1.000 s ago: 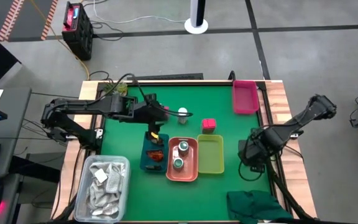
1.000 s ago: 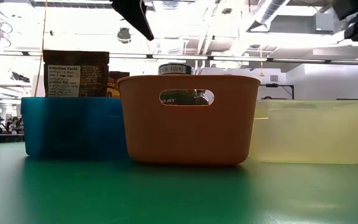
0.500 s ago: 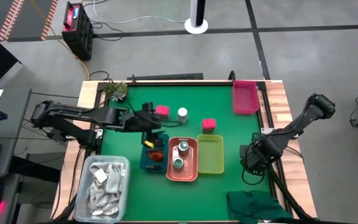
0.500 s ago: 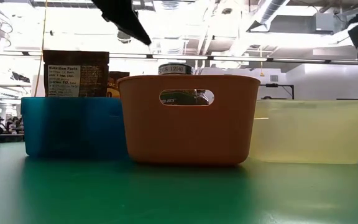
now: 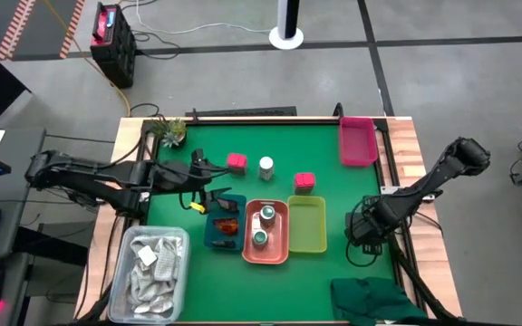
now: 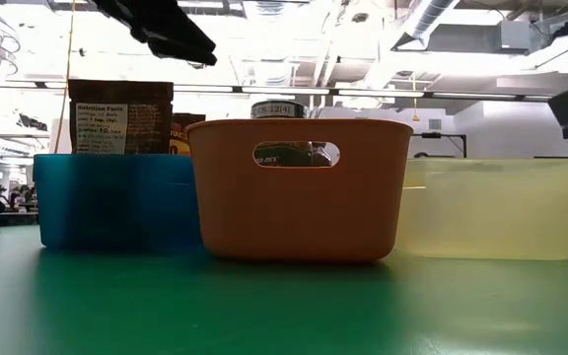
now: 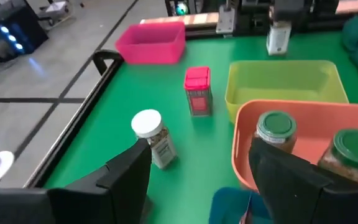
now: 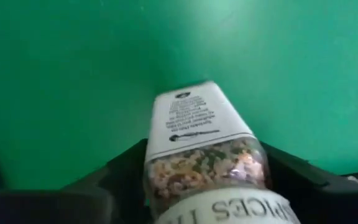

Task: Sort spices by type
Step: Put the bottom white seasoning bottle into the red bin

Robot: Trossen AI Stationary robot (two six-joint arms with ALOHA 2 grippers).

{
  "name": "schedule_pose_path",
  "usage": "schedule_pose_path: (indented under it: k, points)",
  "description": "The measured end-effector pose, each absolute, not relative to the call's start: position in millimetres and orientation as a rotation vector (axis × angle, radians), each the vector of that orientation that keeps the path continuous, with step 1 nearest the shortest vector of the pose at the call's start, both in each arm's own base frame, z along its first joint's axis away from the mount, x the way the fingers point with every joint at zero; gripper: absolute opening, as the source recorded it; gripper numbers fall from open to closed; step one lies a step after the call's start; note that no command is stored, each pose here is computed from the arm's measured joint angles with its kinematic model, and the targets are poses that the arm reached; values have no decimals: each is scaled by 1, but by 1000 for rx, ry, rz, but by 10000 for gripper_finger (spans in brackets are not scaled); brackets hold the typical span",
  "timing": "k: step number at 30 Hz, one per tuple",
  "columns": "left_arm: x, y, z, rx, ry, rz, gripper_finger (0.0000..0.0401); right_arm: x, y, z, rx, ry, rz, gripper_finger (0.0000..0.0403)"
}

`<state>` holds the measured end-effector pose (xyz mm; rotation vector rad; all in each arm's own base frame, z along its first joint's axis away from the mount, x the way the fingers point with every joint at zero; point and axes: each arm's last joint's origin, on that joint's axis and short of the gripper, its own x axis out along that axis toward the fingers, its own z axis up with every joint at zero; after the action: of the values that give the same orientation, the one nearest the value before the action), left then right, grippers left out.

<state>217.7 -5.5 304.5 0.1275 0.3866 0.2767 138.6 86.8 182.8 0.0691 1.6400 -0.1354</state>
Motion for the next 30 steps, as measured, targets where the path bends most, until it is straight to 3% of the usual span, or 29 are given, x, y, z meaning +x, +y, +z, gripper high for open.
schedule_pose_path:
  k: [4,11,17,24,30]
  points:
    - [209,-5,302,84,337,286,256,140,81,181,101,1667,-122,226]
    - [201,-4,310,9,274,296,256,154,72,195,157,1640,-135,225]
    - [204,-5,310,2,256,286,256,170,41,232,132,1589,-296,225]
    - [206,-5,308,17,271,279,256,186,-19,275,209,1459,-481,225]
    - [206,-5,307,57,287,275,256,175,-86,284,287,1418,-640,225]
